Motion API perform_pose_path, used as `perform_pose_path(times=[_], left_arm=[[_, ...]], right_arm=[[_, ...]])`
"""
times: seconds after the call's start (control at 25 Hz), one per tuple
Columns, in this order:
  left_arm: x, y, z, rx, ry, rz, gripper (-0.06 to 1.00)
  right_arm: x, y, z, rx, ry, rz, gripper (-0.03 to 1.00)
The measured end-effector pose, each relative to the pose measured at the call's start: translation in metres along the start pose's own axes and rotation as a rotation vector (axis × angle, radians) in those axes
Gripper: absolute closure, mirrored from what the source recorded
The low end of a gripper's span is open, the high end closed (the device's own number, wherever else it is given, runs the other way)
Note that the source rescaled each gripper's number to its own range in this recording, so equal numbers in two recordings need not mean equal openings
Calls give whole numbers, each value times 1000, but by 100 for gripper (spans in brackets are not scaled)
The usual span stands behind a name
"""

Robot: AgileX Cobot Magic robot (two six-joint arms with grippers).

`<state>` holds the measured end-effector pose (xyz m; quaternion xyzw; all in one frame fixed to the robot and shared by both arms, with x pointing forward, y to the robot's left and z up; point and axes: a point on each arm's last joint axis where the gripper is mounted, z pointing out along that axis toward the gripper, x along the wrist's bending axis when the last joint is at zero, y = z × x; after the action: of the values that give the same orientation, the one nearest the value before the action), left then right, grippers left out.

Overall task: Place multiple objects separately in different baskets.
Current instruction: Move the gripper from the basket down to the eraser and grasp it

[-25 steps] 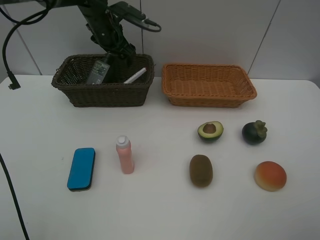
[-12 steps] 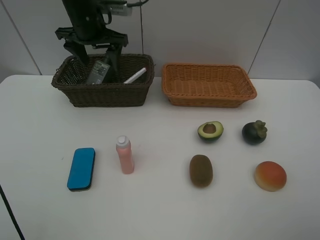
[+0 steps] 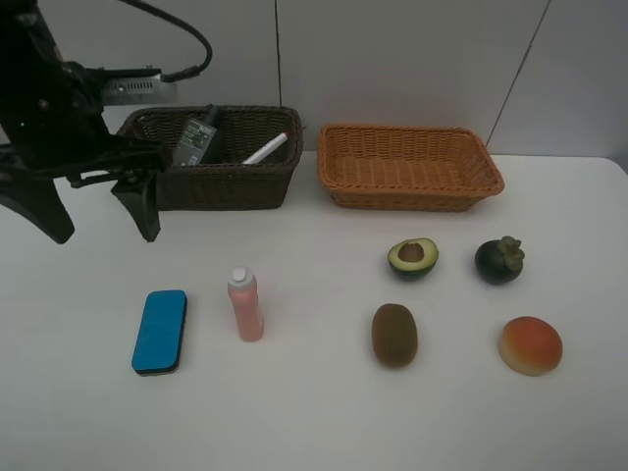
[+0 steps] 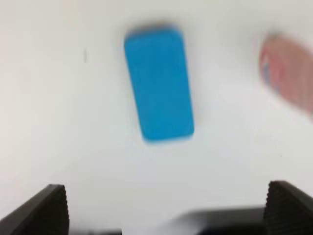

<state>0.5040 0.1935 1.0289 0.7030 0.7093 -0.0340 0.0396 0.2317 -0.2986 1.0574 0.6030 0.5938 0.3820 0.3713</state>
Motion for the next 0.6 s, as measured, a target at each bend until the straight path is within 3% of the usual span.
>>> perform_pose_path(times=[0.32,0.6], left_arm=[[21,-49,54,33,-18,-167,-5],[25,-47,79,-95,-57,-192,-5]], right_arm=[[0,0,0,0,0,0,-3],[0,0,0,0,0,0,-3]])
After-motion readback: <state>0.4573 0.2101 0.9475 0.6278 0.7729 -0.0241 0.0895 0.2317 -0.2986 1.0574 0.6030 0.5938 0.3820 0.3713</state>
